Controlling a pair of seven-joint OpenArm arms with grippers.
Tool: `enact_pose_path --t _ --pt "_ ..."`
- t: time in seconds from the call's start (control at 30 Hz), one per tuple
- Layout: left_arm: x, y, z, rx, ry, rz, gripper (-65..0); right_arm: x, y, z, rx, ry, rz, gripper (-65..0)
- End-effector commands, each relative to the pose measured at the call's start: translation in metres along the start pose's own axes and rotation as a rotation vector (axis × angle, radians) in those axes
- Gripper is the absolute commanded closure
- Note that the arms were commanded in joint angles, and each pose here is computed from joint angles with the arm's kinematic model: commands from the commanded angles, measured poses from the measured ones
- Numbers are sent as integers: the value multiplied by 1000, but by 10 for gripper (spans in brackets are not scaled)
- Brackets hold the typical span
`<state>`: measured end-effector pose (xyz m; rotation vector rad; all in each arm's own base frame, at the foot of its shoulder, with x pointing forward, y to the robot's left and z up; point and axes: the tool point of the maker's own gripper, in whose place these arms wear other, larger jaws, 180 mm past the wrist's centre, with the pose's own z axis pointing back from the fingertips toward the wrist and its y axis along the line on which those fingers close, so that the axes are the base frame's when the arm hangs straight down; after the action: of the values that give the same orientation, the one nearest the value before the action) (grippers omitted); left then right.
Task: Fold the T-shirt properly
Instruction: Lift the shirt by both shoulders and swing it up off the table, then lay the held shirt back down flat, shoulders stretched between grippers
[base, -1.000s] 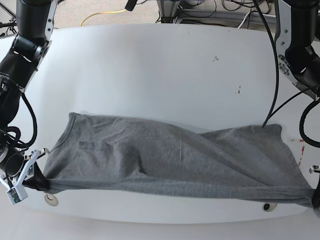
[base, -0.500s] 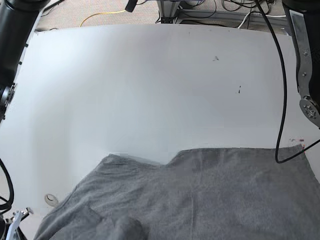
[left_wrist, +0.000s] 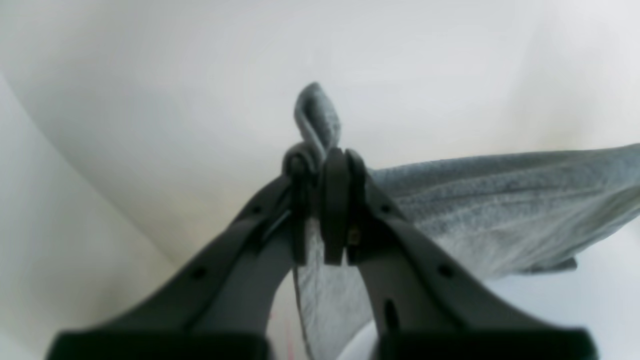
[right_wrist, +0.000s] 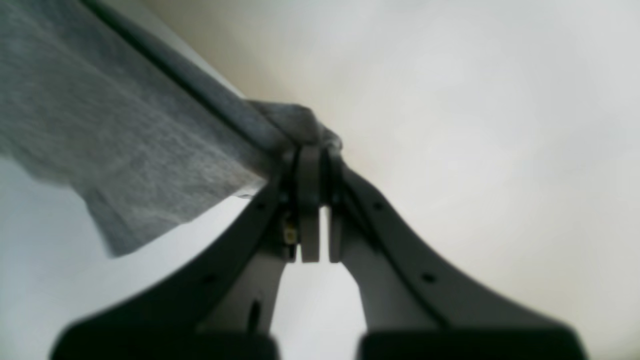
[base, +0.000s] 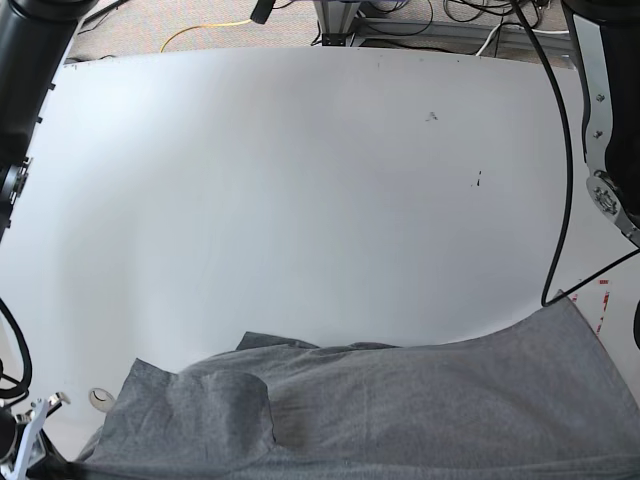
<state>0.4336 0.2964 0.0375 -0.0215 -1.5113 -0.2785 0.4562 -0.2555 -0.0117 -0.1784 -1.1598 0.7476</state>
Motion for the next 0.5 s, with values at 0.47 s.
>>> enact_pose_path --t 0.47 --pt "-166 -62 47 -53 295 -50 -11 -155 89 18 50 166 -223 0"
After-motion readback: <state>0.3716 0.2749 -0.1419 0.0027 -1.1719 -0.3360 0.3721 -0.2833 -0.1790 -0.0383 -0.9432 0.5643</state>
